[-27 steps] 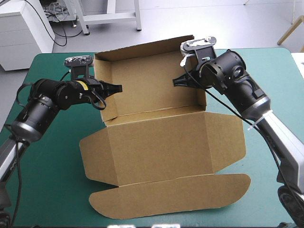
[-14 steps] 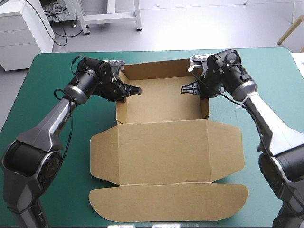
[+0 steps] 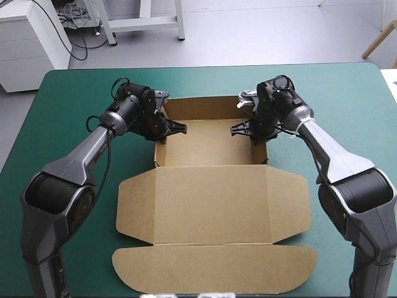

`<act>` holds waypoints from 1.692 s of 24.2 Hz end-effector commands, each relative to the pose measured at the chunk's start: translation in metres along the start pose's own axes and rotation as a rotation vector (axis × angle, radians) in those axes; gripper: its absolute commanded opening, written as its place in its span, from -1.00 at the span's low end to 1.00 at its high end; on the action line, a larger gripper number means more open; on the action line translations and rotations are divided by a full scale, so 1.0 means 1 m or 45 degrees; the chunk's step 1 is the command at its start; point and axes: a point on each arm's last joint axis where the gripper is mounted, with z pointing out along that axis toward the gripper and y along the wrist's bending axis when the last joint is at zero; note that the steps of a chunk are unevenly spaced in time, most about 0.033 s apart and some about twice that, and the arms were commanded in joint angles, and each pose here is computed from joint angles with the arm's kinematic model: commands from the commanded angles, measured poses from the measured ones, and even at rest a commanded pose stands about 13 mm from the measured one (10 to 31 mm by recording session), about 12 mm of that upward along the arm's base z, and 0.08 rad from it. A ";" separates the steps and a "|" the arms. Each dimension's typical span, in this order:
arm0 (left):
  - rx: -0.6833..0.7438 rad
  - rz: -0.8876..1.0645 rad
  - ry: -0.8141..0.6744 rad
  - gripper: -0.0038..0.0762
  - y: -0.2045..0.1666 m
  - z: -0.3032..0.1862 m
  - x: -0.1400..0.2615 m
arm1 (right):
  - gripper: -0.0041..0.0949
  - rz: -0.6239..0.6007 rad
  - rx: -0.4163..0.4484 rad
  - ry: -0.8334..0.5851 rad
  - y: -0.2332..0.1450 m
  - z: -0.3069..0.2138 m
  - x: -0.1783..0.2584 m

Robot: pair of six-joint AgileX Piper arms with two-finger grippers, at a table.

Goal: Fold the box

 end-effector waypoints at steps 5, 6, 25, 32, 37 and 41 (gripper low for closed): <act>0.098 0.088 -0.115 0.26 -0.013 -0.025 -0.004 | 0.98 -0.027 -0.066 -0.115 0.005 -0.030 -0.002; 0.099 0.087 -0.121 0.43 -0.013 -0.025 -0.004 | 0.98 -0.027 -0.066 -0.115 0.005 -0.030 -0.002; 0.198 0.056 -0.517 0.69 0.002 -0.168 -0.032 | 0.87 0.005 -0.120 -0.538 -0.002 -0.150 0.000; 0.188 0.286 -0.845 0.45 0.009 -0.277 0.021 | 0.87 0.016 -0.118 -0.612 -0.015 -0.196 0.052; -0.056 0.349 -0.982 -0.92 0.036 -0.328 0.080 | 0.87 0.046 -0.098 -0.578 -0.017 -0.188 0.057; -0.178 0.338 -0.963 -0.93 0.053 -0.334 0.120 | 0.87 0.044 -0.090 -0.541 -0.015 -0.171 0.048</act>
